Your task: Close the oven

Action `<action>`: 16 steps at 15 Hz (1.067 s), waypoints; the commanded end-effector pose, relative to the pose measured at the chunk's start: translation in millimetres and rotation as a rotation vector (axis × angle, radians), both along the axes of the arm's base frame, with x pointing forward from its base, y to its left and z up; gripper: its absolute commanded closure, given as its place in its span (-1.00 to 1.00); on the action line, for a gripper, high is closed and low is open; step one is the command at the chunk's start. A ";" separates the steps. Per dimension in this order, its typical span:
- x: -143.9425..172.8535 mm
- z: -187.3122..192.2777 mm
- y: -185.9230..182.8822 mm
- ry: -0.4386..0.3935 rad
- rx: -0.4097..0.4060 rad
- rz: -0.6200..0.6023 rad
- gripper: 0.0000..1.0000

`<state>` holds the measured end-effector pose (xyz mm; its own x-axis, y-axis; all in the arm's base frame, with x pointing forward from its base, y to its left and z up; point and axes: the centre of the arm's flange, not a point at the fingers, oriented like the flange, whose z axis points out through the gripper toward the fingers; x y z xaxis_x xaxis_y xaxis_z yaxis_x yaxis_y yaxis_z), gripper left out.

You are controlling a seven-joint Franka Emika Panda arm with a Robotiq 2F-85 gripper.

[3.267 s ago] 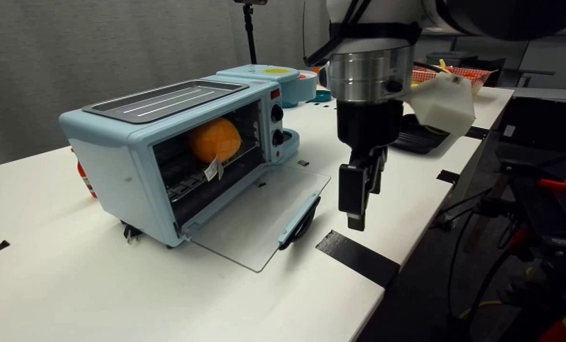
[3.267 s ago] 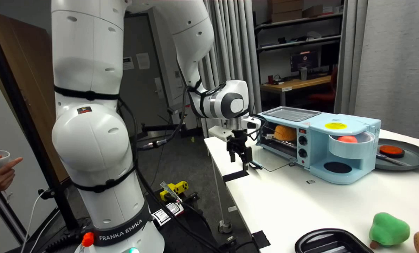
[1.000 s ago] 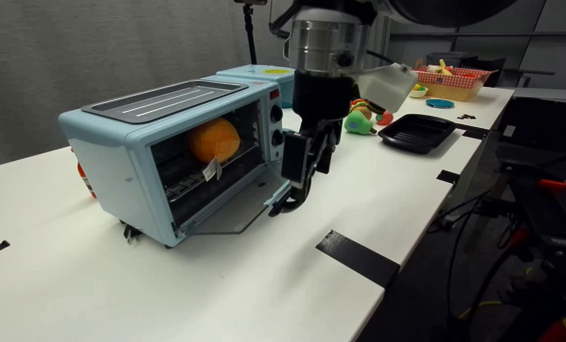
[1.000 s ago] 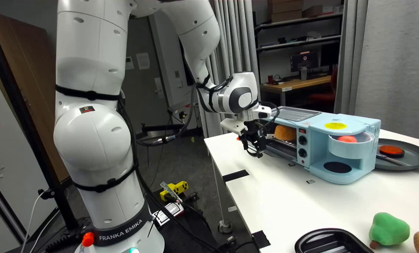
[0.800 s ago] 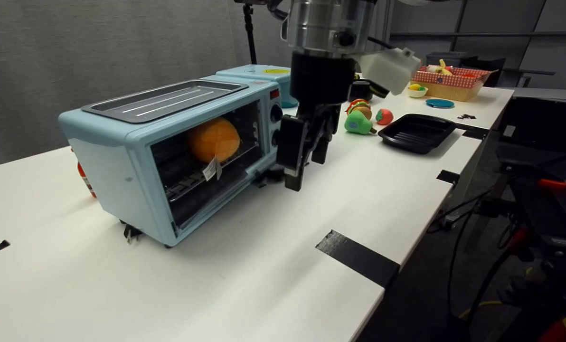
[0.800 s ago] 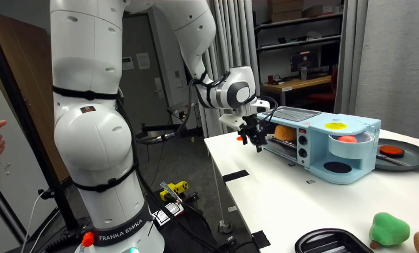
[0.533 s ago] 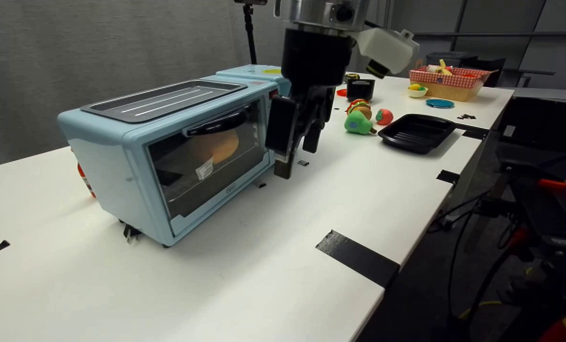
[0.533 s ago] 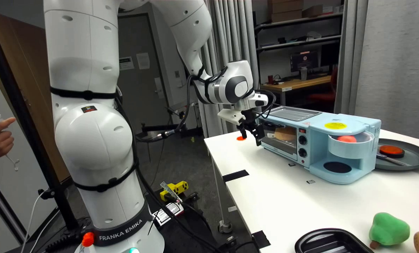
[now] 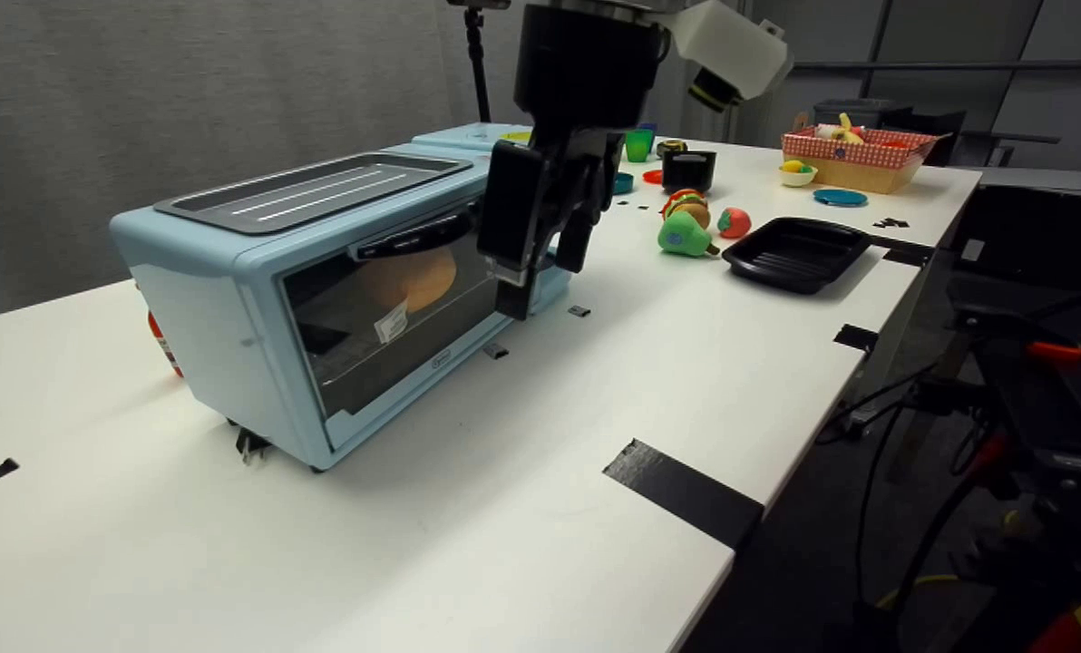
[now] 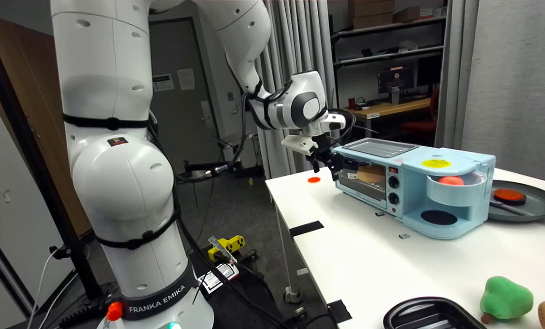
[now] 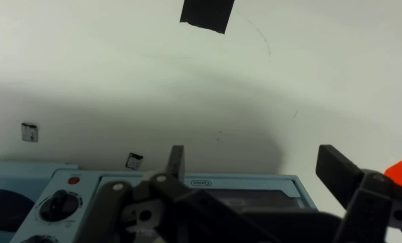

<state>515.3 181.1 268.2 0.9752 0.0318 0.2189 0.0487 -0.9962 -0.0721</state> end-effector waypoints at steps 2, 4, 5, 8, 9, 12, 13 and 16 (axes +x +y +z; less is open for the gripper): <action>-20.9 31.3 10.2 -0.078 0.004 0.041 -1.00; -29.6 43.2 14.4 -0.105 0.004 0.058 -1.00; -37.7 50.8 19.6 -0.121 0.003 0.068 -1.00; -54.5 70.4 28.2 -0.184 -0.007 0.109 -1.00; -59.7 75.7 30.4 -0.203 -0.009 0.122 -1.00; -75.3 90.5 36.2 -0.260 -0.013 0.153 -1.00; -80.1 94.4 37.2 -0.275 -0.013 0.159 -1.00; -94.5 103.8 37.4 -0.309 -0.012 0.175 -1.00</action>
<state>448.4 219.8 359.8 0.8692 0.1934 0.4551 0.2278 -0.9735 -0.0215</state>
